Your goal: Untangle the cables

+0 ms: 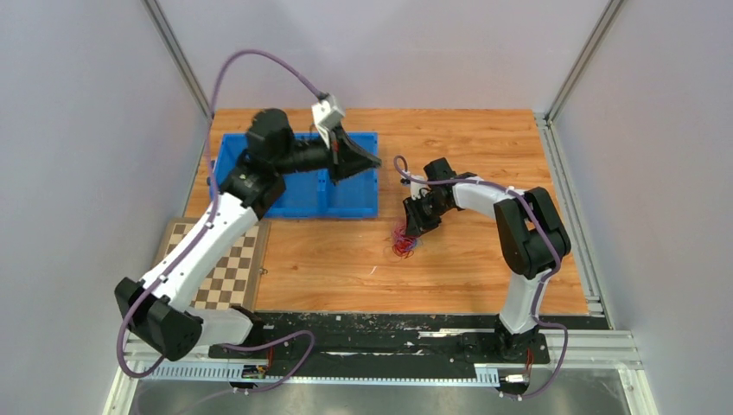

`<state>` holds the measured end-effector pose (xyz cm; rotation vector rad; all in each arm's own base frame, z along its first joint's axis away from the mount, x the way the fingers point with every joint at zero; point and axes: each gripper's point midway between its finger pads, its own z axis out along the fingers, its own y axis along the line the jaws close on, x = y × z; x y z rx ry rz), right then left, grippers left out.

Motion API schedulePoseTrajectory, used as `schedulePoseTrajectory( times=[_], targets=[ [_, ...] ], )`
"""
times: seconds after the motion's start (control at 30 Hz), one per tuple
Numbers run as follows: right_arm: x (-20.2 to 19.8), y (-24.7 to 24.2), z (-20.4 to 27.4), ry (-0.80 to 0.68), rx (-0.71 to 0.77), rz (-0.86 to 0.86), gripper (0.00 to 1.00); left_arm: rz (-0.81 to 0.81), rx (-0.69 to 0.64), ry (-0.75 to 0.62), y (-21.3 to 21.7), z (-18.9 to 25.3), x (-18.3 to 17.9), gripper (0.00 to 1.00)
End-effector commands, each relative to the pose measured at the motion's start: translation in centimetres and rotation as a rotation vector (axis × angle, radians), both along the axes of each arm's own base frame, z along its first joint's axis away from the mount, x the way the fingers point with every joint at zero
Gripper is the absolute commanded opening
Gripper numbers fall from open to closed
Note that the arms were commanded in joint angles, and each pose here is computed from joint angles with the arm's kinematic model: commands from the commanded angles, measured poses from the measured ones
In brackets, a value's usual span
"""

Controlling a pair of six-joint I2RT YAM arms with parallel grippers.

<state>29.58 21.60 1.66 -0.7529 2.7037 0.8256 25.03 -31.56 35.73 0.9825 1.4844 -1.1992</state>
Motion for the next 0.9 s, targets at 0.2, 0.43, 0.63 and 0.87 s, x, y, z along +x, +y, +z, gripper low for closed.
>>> schedulePoseTrajectory(
  times=[0.2, 0.43, 0.63, 0.87],
  targets=[
    [0.6, -2.3, -2.3, -0.070, -0.134, -0.006, 0.24, 0.115, -0.203, -0.117, 8.4, 18.5, 0.0, 0.00],
    [-0.3, -2.7, -3.0, -0.050, -0.146, 0.002, 0.25, 0.288, -0.335, -0.196, 13.6, 27.7, 1.9, 0.00],
    [-1.1, -3.3, -3.7, -0.035, -0.165, 0.018, 0.26, 0.403, -0.426, -0.365, 16.2, 33.9, 0.5, 0.00],
    [-1.0, -3.7, -3.2, -0.046, -0.159, 0.019, 0.26, 0.611, -0.431, -0.407, 18.9, 33.7, 3.5, 0.00]
  ],
)
